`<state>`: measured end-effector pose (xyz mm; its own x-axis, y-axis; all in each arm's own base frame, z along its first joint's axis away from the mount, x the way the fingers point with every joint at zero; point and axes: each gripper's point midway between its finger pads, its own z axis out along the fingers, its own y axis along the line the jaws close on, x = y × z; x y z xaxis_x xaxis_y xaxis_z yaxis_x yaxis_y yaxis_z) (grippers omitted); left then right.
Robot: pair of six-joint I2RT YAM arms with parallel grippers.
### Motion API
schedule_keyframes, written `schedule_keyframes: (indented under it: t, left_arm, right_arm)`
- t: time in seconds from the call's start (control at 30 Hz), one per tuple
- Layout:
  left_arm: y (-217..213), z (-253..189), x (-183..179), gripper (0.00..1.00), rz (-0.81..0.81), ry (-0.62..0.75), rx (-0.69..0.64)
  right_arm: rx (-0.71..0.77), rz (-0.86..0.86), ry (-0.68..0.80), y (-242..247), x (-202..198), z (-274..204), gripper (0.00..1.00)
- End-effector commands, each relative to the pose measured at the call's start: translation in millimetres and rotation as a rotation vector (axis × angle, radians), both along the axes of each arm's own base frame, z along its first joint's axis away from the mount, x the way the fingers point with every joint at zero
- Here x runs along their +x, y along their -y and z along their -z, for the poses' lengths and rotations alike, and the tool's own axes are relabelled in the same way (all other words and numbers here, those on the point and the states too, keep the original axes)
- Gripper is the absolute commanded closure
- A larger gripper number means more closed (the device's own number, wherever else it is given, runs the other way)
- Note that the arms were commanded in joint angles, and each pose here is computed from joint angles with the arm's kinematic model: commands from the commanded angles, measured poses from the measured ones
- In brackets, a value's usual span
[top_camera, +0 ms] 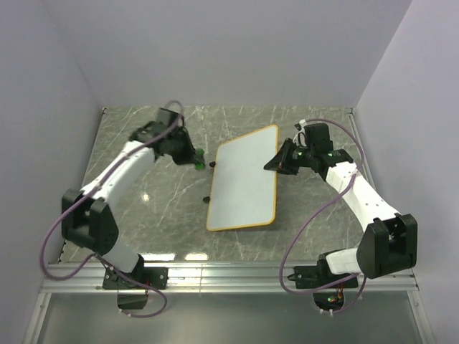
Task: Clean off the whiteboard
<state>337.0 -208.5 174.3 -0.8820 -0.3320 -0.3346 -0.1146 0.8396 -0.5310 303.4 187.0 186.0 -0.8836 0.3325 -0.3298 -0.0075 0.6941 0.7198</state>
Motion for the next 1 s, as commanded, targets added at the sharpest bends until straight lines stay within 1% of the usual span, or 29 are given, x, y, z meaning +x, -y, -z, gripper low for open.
schedule_keyframes:
  t: [0.0, 0.07, 0.1, 0.13, 0.17, 0.2, 0.23, 0.27, 0.37, 0.47, 0.53, 0.57, 0.6, 0.67, 0.7, 0.73, 0.77, 0.83, 0.87, 0.9, 0.93, 0.97]
  left_arm:
    - [-58, -33, 5, 1.0, -0.099, 0.086, 0.092]
    - [-81, -8, 0, 1.0, -0.141, 0.036, 0.136]
    - [-92, -1, -1, 1.0, -0.162, 0.043, 0.176]
    - [-101, 23, -12, 1.0, -0.173, -0.003, 0.211]
    - [-106, 31, -12, 1.0, -0.185, 0.0, 0.224]
    - [-115, 51, -23, 1.0, -0.198, -0.035, 0.262]
    - [-118, 59, -27, 1.0, -0.202, -0.044, 0.272]
    - [-121, 64, -26, 1.0, -0.216, -0.041, 0.273]
    - [-124, 83, -36, 1.0, -0.223, -0.072, 0.279]
    - [-135, 94, -39, 1.0, -0.247, -0.078, 0.335]
    - [-141, 102, -39, 1.0, -0.255, -0.087, 0.368]
    - [-142, 104, -39, 0.98, -0.255, -0.089, 0.379]
    - [-144, 110, -40, 0.9, -0.251, -0.096, 0.392]
    - [-147, 117, -43, 0.79, -0.254, -0.106, 0.412]
    - [-148, 122, -46, 0.63, -0.252, -0.12, 0.418]
    - [-148, 124, -45, 0.57, -0.255, -0.117, 0.418]
    - [-149, 126, -46, 0.45, -0.257, -0.122, 0.42]
    - [-151, 126, -45, 0.37, -0.265, -0.135, 0.432]
    - [-151, 126, -45, 0.33, -0.266, -0.138, 0.433]
    - [-151, 127, -43, 0.27, -0.267, -0.144, 0.44]
    - [-151, 128, -42, 0.24, -0.265, -0.148, 0.443]
    - [-151, 129, -43, 0.17, -0.264, -0.156, 0.447]
  right_arm:
    - [-0.06, -0.04, -0.069, -3, -13, 14, 1.0]
    - [-0.057, -0.035, -0.071, -3, -10, 14, 1.0]
    - [-0.058, -0.034, -0.077, -3, -9, 15, 1.0]
    - [-0.056, -0.034, -0.079, -4, -9, 15, 1.0]
    - [-0.056, -0.035, -0.086, -5, -9, 17, 1.0]
    - [-0.054, -0.033, -0.085, -5, -8, 16, 0.96]
    - [-0.052, -0.033, -0.088, -5, -7, 16, 0.89]
    - [-0.047, -0.033, -0.085, -6, -7, 16, 0.76]
    - [-0.045, -0.032, -0.078, -7, -5, 14, 0.51]
    - [-0.041, -0.037, -0.07, -8, -3, 11, 0.44]
    - [-0.041, -0.036, -0.066, -8, -2, 10, 0.42]
    - [-0.041, -0.034, -0.054, -8, -1, 6, 0.39]
    - [-0.048, -0.027, -0.051, -6, 0, 5, 0.37]
    - [-0.053, -0.02, -0.027, -4, 2, -4, 0.34]
    - [-0.063, -0.009, -0.013, -1, 4, -8, 0.32]
    - [-0.063, -0.003, 0.011, 1, 7, -17, 0.3]
    - [-0.073, 0.007, 0.021, 5, 6, -22, 0.23]
    - [-0.088, 0.036, 0.056, 14, 9, -34, 0.22]
    - [-0.097, 0.045, 0.056, 18, 7, -35, 0.16]
    - [-0.102, 0.061, 0.062, 23, 7, -37, 0.15]
    - [-0.118, 0.082, 0.067, 29, 8, -38, 0.15]
    - [-0.123, 0.094, 0.085, 32, 4, -43, 0.14]
